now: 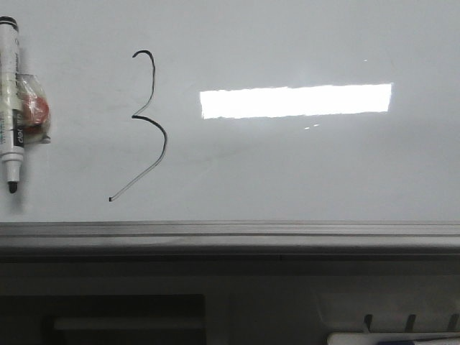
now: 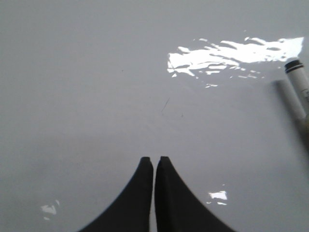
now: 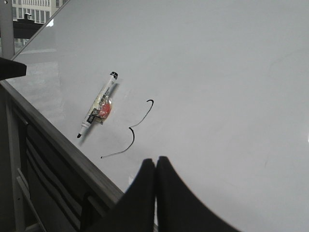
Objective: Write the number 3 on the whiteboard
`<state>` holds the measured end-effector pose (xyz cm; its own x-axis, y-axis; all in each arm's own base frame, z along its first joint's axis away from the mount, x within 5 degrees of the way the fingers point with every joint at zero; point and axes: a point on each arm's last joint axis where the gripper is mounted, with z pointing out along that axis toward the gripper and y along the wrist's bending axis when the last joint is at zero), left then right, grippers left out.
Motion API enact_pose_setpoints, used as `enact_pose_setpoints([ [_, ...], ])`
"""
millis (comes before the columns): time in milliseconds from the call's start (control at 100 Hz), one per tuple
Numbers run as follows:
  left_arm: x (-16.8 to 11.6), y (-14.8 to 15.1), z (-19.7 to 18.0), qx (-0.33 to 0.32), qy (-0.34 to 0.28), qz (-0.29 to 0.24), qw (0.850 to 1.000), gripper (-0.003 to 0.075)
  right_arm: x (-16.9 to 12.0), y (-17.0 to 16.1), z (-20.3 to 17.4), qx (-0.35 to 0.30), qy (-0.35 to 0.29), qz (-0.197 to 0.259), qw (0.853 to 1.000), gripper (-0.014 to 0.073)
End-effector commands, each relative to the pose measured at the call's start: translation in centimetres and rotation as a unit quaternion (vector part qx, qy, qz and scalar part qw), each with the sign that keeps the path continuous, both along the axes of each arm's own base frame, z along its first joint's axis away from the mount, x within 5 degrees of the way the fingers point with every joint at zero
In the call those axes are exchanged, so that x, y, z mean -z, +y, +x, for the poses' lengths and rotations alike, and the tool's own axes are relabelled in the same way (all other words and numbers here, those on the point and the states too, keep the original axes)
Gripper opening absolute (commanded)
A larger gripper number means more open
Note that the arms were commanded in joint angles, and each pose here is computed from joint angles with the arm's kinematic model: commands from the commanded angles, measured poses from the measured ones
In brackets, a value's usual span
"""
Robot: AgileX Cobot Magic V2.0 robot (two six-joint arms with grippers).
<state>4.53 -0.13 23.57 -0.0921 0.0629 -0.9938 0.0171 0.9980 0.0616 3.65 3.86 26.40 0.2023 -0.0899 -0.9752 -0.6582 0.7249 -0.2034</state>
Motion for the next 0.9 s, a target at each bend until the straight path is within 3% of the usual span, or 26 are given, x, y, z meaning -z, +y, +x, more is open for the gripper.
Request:
enact_pose_setpoints([
  [0,-0.4,0.1,0.0,-0.006,-0.062,-0.033,0.997,-0.0020,-1.3,-0.4,0.1,0.021,-0.024,0.029,0.999,-0.0048],
  [370,4.2,0.2,0.9,-0.018,-0.008,-0.069,0.997,-0.0020,-1.3,-0.4,0.2,0.022,-0.025,0.029,0.999,-0.0048],
  [550,5.2,0.3,0.8,-0.020,0.050,-0.063,0.997,-0.0021,-1.3,-0.4,0.2,0.022,-0.025,0.029,0.999,-0.0048],
  [890,5.1,0.2,0.8,-0.016,0.045,-0.082,0.995,-0.0020,-1.3,-0.4,0.2,0.022,-0.025,0.029,0.999,-0.0048],
])
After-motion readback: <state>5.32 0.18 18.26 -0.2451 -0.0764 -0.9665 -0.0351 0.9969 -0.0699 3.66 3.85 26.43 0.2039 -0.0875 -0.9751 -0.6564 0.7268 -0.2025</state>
